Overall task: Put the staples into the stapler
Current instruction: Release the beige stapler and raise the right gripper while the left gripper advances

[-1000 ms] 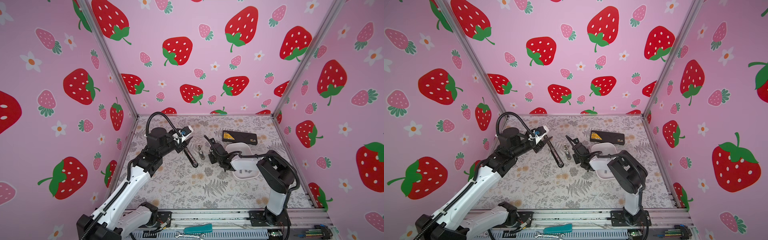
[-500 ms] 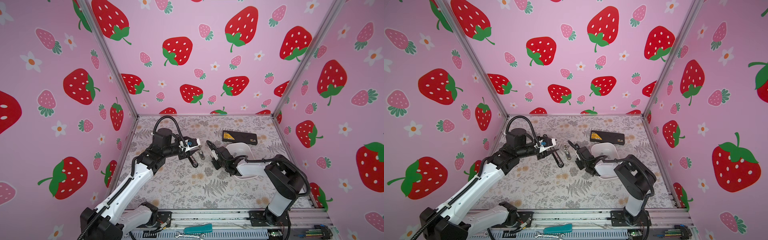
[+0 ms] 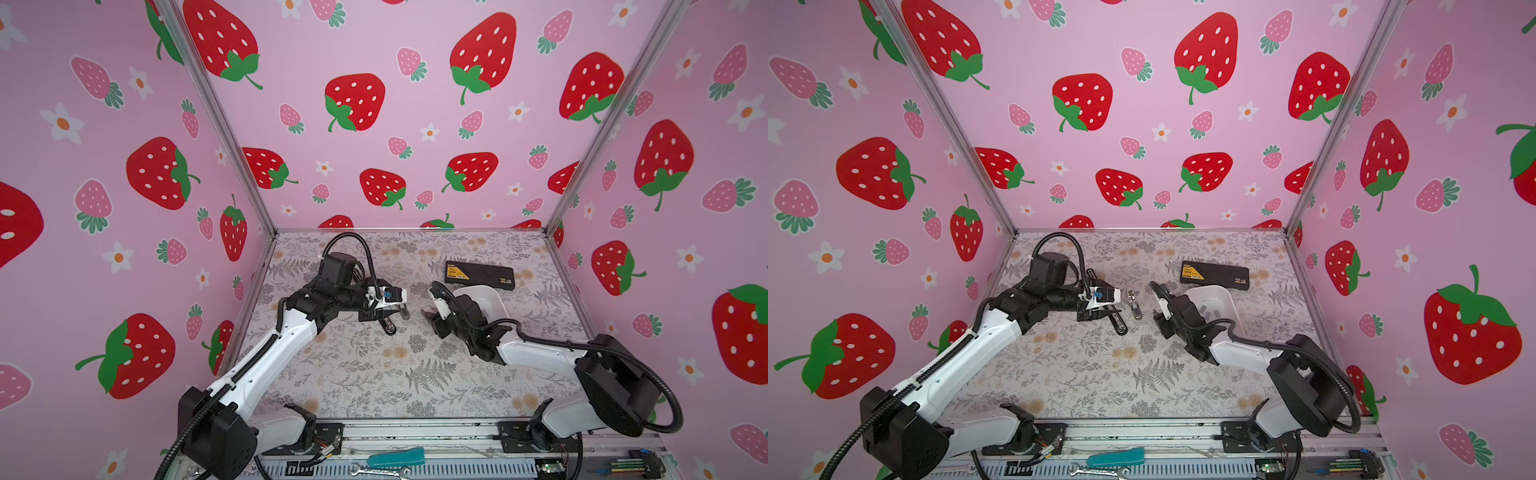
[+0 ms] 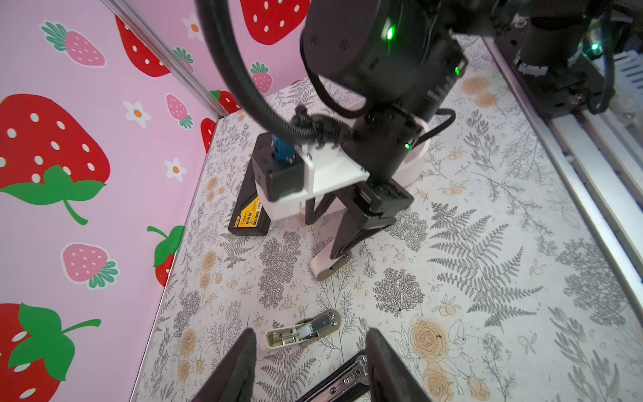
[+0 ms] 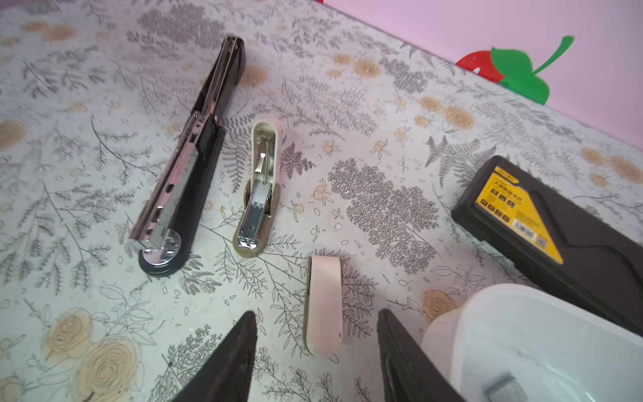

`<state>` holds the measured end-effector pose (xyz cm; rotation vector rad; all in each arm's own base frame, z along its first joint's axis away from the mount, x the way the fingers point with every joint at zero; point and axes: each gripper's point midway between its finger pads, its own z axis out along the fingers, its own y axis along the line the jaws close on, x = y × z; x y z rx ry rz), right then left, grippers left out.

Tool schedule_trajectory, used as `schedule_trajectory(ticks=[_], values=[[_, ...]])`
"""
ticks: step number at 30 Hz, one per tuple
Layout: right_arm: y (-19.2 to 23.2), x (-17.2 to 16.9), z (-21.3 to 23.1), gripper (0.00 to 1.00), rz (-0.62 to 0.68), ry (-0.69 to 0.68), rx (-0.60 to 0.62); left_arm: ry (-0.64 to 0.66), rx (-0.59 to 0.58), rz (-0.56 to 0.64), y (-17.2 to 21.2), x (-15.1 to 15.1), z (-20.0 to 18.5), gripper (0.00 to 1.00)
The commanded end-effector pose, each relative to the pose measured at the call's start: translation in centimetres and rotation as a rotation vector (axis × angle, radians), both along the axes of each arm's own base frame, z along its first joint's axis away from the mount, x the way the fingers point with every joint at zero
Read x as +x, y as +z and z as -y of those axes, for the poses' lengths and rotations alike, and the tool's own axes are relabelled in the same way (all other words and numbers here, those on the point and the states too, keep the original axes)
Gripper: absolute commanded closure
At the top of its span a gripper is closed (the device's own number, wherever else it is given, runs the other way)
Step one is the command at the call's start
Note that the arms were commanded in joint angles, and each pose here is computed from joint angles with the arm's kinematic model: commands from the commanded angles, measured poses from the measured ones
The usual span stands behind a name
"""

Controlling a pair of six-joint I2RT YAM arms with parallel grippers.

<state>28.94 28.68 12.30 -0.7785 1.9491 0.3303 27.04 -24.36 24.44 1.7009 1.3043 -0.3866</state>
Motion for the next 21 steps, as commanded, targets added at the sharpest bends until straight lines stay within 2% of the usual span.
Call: schedule_trajectory(ticks=[1,9,12,21], values=[[2.4,0.0,1.3,0.41,0.062,-0.056,0.07,-0.117,0.061,0.05,-0.1,-1.0,1.0,0.45],[6.1,-0.1,6.4,0.37,0.131,-0.215,0.21,-0.255,0.17,0.064,-2.4,-1.8,4.2,0.41],[6.4,0.2,8.7,0.37,0.14,-0.288,0.235,-0.286,0.257,0.072,-4.1,-1.3,5.6,0.41],[5.7,1.6,15.1,0.33,0.121,-0.476,0.314,-0.352,0.446,-0.024,-8.1,0.7,8.5,0.43]])
